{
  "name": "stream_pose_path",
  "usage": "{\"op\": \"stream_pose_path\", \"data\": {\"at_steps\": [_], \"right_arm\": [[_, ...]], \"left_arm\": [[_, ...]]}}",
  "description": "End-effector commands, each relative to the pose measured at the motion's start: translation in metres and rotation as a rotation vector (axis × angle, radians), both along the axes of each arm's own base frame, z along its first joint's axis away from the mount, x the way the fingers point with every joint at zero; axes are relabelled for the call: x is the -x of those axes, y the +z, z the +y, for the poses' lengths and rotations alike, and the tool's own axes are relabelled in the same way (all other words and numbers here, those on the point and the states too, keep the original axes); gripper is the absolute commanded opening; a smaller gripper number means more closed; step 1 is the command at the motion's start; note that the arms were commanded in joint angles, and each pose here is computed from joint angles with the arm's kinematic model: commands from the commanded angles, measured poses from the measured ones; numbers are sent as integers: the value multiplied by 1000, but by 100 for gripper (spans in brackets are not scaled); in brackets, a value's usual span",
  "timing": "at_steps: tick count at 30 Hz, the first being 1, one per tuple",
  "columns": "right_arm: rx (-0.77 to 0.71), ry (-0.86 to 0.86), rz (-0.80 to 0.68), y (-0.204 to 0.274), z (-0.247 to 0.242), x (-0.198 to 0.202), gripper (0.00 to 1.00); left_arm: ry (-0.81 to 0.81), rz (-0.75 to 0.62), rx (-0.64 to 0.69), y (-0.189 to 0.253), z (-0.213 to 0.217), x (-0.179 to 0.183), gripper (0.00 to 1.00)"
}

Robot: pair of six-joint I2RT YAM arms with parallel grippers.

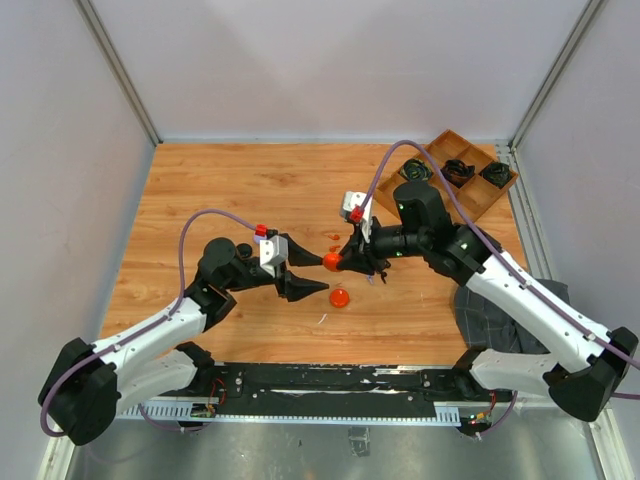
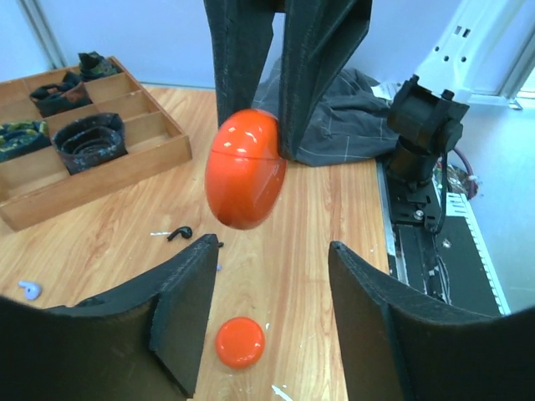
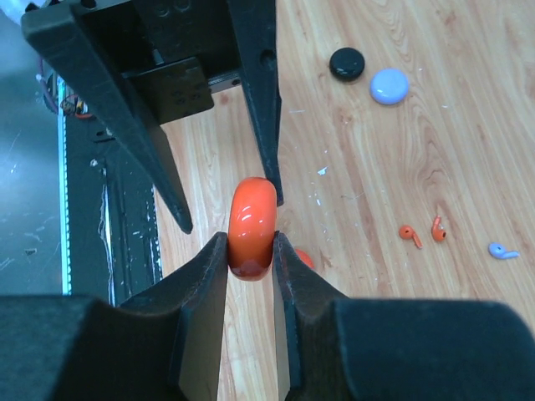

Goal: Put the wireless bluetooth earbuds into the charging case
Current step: Open the charging case.

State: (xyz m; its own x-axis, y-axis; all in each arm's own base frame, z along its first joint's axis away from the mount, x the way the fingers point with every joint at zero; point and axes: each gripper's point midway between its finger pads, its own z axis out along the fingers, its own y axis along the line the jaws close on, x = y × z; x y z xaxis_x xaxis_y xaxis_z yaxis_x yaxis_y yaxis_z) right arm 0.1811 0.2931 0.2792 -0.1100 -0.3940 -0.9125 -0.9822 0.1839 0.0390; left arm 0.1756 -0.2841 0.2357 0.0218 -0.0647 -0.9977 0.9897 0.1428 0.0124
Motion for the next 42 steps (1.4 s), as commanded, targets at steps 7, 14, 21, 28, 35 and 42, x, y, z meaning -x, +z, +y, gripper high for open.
{"op": "stream_pose_path", "data": {"at_steps": [7, 14, 21, 28, 35, 42], "right_arm": [[76, 139, -22, -3, 7, 20, 12], [96, 149, -37, -4, 12, 20, 12], [108, 147, -49, -5, 15, 18, 12], [109, 146, -62, -3, 17, 17, 12], [104, 139, -79, 1, 16, 17, 12], [104, 141, -80, 2, 17, 16, 12]], "left_arm": [[-113, -68, 20, 19, -7, 11, 50], [-120, -49, 23, 20, -8, 13, 47], [-125, -28, 23, 20, -9, 13, 46], [-129, -15, 20, 18, -9, 13, 31], [-122, 3, 15, 13, -9, 13, 42], [-120, 6, 16, 14, -9, 12, 44]]}}
